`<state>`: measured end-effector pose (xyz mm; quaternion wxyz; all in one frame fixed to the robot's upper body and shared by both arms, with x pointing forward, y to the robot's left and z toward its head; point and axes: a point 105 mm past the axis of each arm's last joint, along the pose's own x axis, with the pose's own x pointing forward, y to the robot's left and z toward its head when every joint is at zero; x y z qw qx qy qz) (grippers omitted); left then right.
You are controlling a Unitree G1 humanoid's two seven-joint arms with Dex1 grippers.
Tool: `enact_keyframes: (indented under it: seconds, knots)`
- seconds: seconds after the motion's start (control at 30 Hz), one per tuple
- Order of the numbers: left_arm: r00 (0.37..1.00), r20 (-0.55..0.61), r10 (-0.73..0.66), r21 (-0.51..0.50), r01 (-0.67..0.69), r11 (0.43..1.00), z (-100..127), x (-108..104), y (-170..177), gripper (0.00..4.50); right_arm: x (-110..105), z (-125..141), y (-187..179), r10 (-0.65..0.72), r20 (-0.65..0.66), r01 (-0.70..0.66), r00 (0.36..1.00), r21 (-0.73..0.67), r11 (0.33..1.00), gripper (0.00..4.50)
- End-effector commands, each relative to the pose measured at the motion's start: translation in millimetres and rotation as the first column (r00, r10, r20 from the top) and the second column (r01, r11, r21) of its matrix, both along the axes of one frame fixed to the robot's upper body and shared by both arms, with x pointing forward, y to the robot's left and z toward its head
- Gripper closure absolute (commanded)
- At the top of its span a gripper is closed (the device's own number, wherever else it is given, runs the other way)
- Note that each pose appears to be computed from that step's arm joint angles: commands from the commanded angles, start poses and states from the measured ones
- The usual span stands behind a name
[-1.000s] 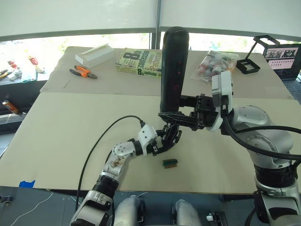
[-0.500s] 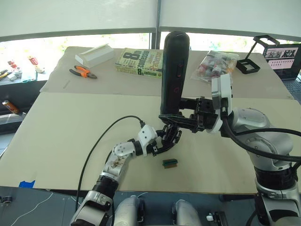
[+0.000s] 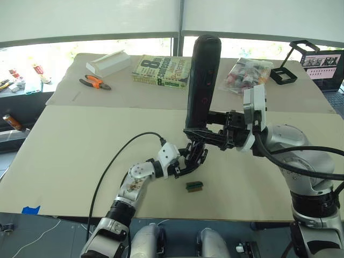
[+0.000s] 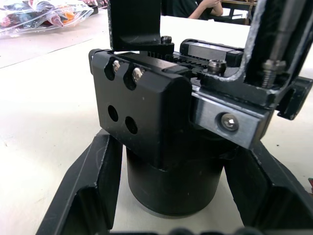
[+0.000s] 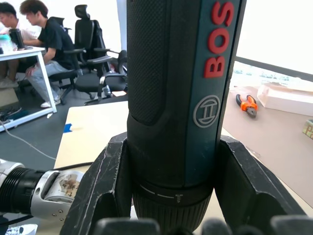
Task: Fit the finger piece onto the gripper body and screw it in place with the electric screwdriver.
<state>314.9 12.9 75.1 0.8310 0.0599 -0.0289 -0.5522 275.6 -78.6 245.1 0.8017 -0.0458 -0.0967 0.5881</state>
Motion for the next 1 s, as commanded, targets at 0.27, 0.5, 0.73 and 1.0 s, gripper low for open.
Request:
enact_keyframes:
  seconds: [0.27,0.5,0.73,1.0]
  knots:
    - [0.997,-0.062,-0.036,0.035,0.038,0.999,-17,-9,-6,1.99,8,-18,-7,-0.082,-0.058,0.083,0.995,0.006,0.997,2.58]
    - [0.997,-0.063,-0.036,0.038,0.039,0.999,-17,-9,-5,1.99,5,-32,0,-0.093,-0.086,0.092,0.992,-0.013,0.996,2.58]
    - [0.997,-0.060,-0.039,0.040,0.042,0.998,-16,-9,-4,1.99,7,-47,1,-0.133,-0.081,0.129,0.988,-0.058,0.990,2.58]
    - [0.998,-0.058,-0.039,0.039,0.041,0.998,-16,-8,-5,1.99,8,-62,0,-0.167,-0.105,0.160,0.980,-0.071,0.985,2.58]
